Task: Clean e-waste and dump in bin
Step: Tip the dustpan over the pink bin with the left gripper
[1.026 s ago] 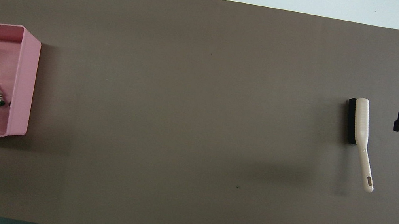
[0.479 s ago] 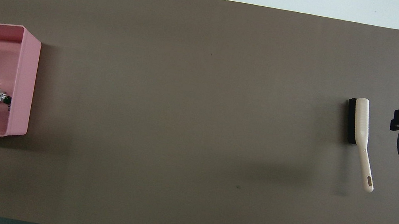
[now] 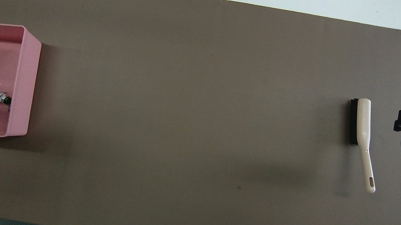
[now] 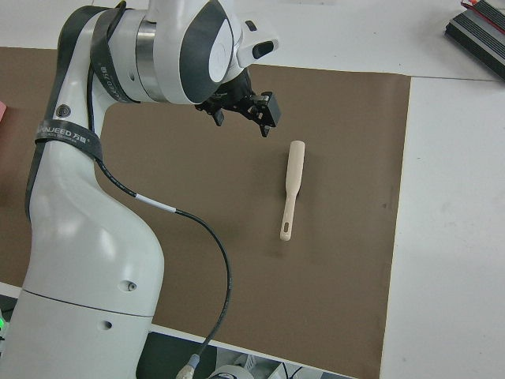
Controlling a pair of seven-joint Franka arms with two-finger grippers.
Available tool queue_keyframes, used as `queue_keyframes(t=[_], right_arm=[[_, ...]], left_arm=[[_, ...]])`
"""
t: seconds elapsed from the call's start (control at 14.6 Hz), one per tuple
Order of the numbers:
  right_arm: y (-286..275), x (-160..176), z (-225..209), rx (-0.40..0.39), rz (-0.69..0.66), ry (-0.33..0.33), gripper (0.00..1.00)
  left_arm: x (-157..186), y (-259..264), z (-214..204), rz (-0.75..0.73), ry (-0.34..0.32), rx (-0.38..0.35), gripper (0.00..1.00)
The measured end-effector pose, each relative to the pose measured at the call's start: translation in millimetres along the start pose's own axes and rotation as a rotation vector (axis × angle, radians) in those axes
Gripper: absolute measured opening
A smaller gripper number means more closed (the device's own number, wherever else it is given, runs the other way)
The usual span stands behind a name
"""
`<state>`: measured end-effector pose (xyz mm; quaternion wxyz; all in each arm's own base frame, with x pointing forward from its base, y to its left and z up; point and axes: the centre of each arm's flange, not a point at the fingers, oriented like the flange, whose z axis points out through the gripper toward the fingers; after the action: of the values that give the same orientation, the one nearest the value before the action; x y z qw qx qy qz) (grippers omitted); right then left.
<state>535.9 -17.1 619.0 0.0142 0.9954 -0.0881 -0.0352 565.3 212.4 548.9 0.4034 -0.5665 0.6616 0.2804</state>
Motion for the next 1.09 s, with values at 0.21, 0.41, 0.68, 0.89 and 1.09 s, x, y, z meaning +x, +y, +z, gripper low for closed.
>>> queue_keyframes(t=[0.21, 0.41, 0.68, 0.89, 1.09], right_arm=[[-1.3, -0.2, 0.0, 0.007, 0.001, -0.001, 1.00], [-3.8, -0.6, -0.1, 0.007, -0.003, -0.001, 1.00], [-4.3, -0.6, -1.5, 0.004, -0.006, 0.003, 1.00], [-4.2, -0.7, -4.3, 0.005, -0.006, 0.009, 1.00], [-4.2, -0.7, -5.1, 0.005, -0.006, 0.010, 1.00]], left_arm=[[14.3, -0.2, -22.1, -0.047, -0.052, -0.069, 0.32], [22.0, 3.9, -32.4, -0.063, -0.086, -0.084, 0.32], [21.0, 5.5, -36.0, -0.069, -0.094, -0.090, 0.32], [25.6, 1.9, -43.1, -0.065, -0.075, -0.080, 0.32], [33.3, 2.7, -44.4, -0.078, 0.082, -0.107, 0.32]])
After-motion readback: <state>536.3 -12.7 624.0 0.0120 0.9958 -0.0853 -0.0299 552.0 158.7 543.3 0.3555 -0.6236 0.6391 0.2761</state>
